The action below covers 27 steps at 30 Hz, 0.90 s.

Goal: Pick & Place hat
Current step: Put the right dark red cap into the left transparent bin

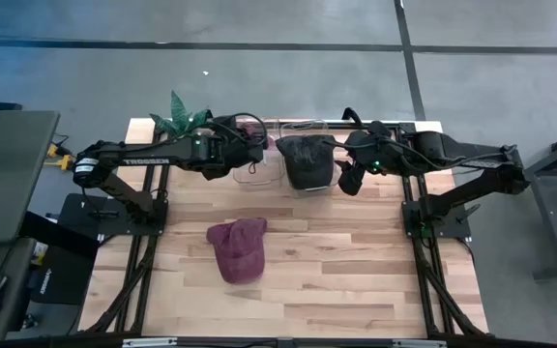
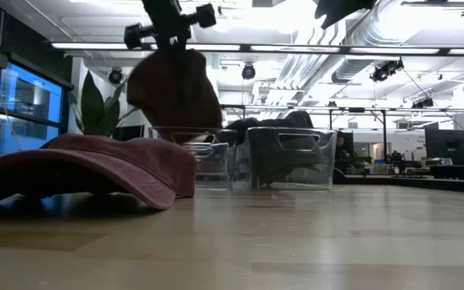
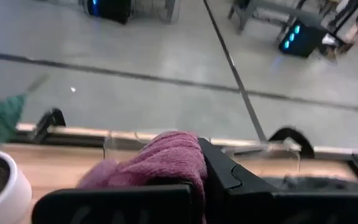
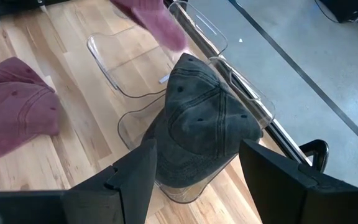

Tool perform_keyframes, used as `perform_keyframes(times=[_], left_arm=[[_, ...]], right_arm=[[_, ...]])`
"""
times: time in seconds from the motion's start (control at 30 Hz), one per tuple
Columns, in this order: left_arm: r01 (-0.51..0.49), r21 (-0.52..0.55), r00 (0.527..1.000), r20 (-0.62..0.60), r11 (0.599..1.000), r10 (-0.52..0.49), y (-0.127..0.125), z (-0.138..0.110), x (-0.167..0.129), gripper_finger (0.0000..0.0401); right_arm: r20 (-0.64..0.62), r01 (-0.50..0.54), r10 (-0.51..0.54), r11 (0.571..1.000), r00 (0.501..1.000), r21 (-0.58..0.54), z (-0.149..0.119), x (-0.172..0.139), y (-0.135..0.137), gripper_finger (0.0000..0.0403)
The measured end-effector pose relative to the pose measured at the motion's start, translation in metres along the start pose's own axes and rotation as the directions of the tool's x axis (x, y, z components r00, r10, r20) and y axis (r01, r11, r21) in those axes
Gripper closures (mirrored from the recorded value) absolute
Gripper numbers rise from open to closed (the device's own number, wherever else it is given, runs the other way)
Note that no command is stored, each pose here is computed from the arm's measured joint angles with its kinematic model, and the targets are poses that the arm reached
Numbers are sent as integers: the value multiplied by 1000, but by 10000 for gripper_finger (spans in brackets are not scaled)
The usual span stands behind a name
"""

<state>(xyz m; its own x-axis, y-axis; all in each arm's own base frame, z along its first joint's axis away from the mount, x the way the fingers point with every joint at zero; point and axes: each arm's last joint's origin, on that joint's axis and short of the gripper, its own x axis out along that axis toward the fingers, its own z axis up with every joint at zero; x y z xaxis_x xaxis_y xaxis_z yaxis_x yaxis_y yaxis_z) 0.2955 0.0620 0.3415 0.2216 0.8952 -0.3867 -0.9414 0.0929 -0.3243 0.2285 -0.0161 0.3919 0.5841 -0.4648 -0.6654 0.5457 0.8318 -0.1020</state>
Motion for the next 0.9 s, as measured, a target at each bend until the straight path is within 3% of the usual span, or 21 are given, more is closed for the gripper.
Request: perform_keyframes(times=[0.4,0.9], left_arm=[[79,-51,996,-32,996,-81,1,14,-9,401],[59,14,994,-95,998,-57,-10,-12,7,401]], right_arm=[[8,16,-16,1000,1000,-1,1,0,-1,178],[7,13,-13,1000,1000,6,0,0,0,177]])
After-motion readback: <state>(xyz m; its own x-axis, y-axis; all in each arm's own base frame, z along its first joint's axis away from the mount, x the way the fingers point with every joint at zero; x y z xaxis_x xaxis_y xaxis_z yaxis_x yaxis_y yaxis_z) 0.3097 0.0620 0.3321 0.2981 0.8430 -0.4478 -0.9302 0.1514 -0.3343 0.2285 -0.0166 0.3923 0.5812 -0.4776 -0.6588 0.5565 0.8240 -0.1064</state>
